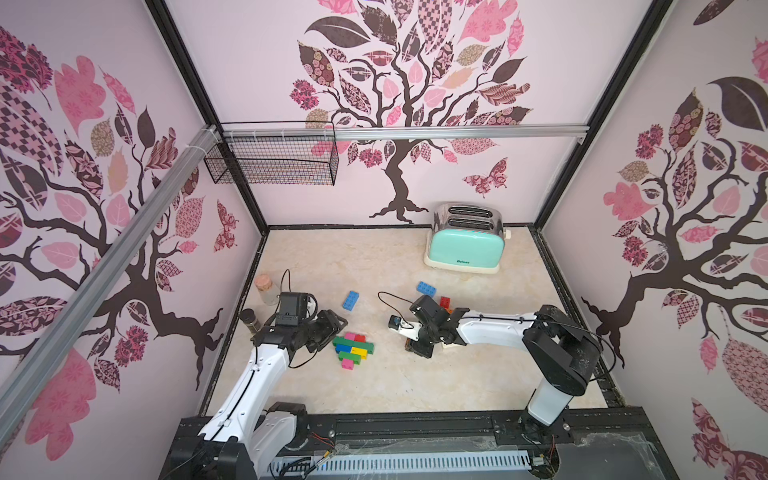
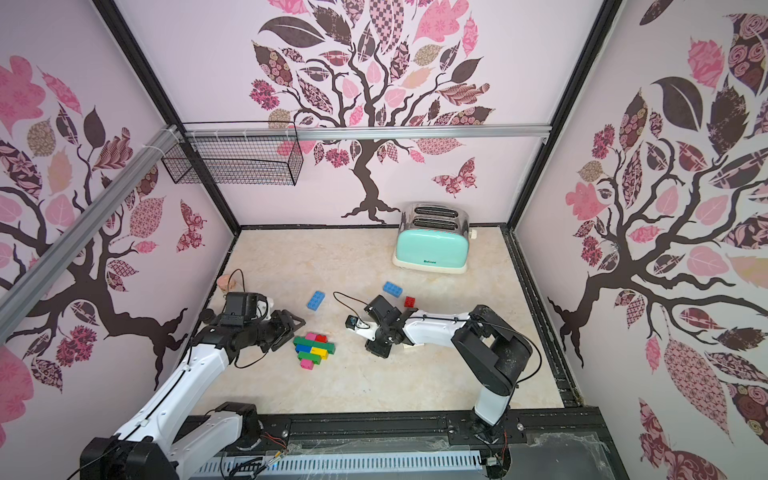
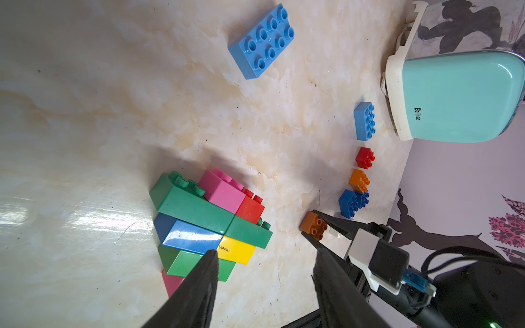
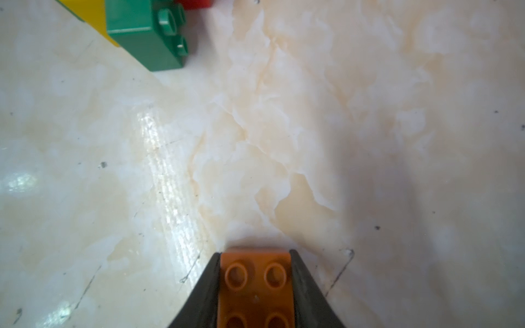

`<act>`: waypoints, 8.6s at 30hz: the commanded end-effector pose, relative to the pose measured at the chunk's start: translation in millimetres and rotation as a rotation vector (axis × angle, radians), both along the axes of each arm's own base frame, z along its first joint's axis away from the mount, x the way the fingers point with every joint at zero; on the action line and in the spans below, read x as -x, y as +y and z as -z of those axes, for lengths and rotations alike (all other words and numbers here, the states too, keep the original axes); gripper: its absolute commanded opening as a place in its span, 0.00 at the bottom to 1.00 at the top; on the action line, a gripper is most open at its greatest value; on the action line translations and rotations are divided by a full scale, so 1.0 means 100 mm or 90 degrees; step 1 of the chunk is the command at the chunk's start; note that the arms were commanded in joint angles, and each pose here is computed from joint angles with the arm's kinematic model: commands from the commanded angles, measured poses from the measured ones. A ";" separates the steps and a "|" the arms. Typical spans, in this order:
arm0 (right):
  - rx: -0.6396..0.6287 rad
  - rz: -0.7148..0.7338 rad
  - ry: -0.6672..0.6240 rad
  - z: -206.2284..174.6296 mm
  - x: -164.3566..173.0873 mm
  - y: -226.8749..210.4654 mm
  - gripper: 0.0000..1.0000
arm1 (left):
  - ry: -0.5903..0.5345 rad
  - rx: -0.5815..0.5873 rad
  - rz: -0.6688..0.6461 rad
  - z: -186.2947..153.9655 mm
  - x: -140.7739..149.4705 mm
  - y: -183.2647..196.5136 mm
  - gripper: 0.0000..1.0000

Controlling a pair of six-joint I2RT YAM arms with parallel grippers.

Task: Assemble a heart with lego
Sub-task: Move the lego brick at the center of the board, then adjust the lego brick at the center of the board.

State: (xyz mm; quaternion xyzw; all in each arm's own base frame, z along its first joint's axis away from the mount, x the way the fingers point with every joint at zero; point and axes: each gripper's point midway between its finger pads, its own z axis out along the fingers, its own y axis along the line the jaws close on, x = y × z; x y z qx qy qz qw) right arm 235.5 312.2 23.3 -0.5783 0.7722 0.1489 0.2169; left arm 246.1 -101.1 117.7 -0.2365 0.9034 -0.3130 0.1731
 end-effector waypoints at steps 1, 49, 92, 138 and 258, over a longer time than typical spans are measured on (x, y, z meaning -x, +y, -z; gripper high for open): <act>0.010 -0.049 0.013 0.06 0.09 0.02 0.35 | -0.031 -0.005 0.006 -0.13 -0.06 -0.01 0.57; -0.372 0.420 -0.045 -1.66 -0.31 -0.59 0.99 | -0.095 -0.207 0.125 -0.22 -0.90 0.06 0.60; -0.255 0.382 0.146 -1.26 -0.39 -0.36 0.99 | 0.061 -0.485 0.464 0.80 -1.50 0.02 0.57; -0.236 0.486 0.105 -1.28 -0.22 -0.83 0.99 | 0.103 -0.377 0.389 0.92 -0.83 -1.62 0.25; 0.156 0.280 0.015 -0.09 -0.67 0.00 0.48 | -0.055 -0.185 0.097 0.02 -0.48 -0.05 0.61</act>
